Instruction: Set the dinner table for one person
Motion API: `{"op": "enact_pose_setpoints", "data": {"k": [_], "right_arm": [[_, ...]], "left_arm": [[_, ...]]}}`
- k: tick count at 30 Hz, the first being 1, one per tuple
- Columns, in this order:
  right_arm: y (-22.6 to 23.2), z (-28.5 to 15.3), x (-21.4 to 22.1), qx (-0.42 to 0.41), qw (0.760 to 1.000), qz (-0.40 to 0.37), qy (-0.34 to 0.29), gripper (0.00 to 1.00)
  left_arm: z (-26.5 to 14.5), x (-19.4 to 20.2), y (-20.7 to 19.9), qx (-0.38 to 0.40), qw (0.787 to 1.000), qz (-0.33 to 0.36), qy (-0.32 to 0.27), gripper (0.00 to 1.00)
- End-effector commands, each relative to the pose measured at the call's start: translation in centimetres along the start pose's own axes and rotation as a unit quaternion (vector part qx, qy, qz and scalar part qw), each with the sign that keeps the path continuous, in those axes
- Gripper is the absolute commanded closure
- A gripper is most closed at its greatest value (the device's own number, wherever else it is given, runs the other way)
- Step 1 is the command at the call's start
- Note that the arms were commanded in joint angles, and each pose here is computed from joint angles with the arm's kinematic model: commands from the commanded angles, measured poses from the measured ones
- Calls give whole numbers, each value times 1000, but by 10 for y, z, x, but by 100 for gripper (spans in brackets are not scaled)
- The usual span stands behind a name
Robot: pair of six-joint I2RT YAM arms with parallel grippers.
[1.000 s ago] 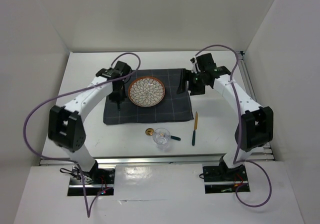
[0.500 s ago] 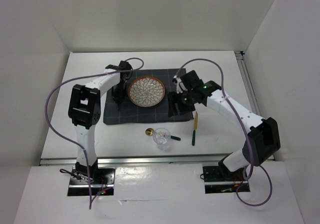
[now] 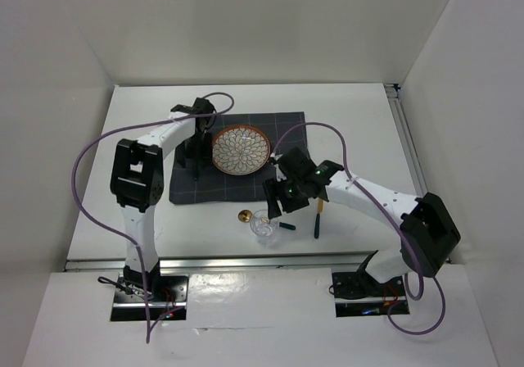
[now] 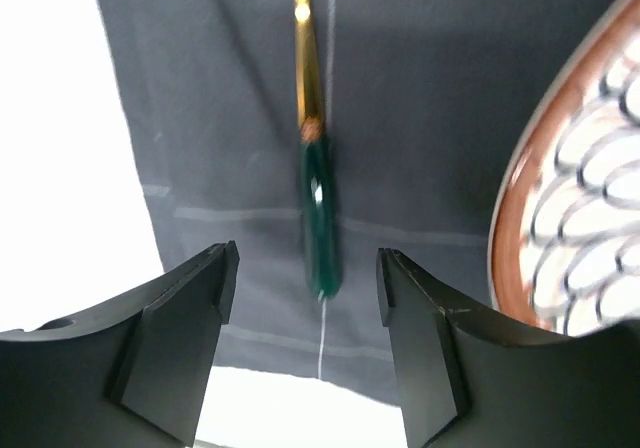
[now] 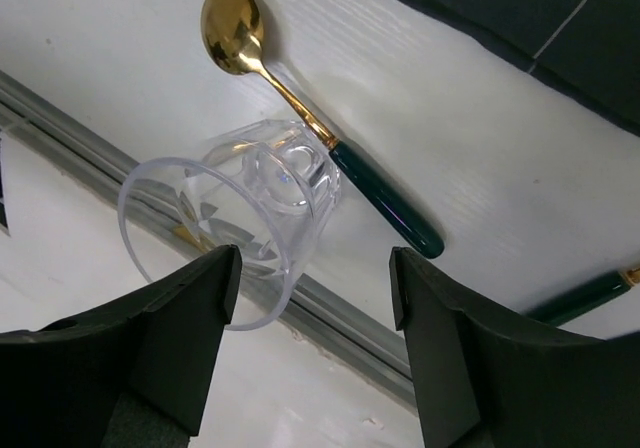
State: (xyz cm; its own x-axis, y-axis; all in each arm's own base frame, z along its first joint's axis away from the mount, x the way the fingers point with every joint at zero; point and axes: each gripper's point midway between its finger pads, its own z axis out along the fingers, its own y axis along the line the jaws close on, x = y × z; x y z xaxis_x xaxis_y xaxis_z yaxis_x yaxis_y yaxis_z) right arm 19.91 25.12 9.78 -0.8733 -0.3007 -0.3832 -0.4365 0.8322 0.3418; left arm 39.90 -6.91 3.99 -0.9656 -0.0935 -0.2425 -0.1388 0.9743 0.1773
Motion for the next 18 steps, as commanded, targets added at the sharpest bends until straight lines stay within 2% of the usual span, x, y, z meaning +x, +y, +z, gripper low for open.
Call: {"op": "enact_pose_setpoints", "data": {"k": [1,5,6,12,14,15,18], "right_arm": [[10,7,-8,-9,999,-3,-33,28],[16,15,1,-14,1000,-6,-25,40],[16,15,1,-14,1000,-6,-25,47],[9,15,5,10,1000,-3,-21,75],[11,4,-4,15,999,-4,-39,82],[9,-1,-3,22,999,-3,-36,90],[7,-27,-19,53,997,-3,-59,100]], "left_arm": [[-47,-6,13,3,999,-15,-36,25],[-86,-9,23,11,997,-34,-68,25],[-101,-15,25,19,995,-41,-89,25],[-142,-10,35,39,991,-52,-115,25],[-158,-13,40,40,988,-58,-134,25],[-160,-13,41,40,989,-58,-133,25],[-180,-16,47,43,985,-60,-154,25]]}}
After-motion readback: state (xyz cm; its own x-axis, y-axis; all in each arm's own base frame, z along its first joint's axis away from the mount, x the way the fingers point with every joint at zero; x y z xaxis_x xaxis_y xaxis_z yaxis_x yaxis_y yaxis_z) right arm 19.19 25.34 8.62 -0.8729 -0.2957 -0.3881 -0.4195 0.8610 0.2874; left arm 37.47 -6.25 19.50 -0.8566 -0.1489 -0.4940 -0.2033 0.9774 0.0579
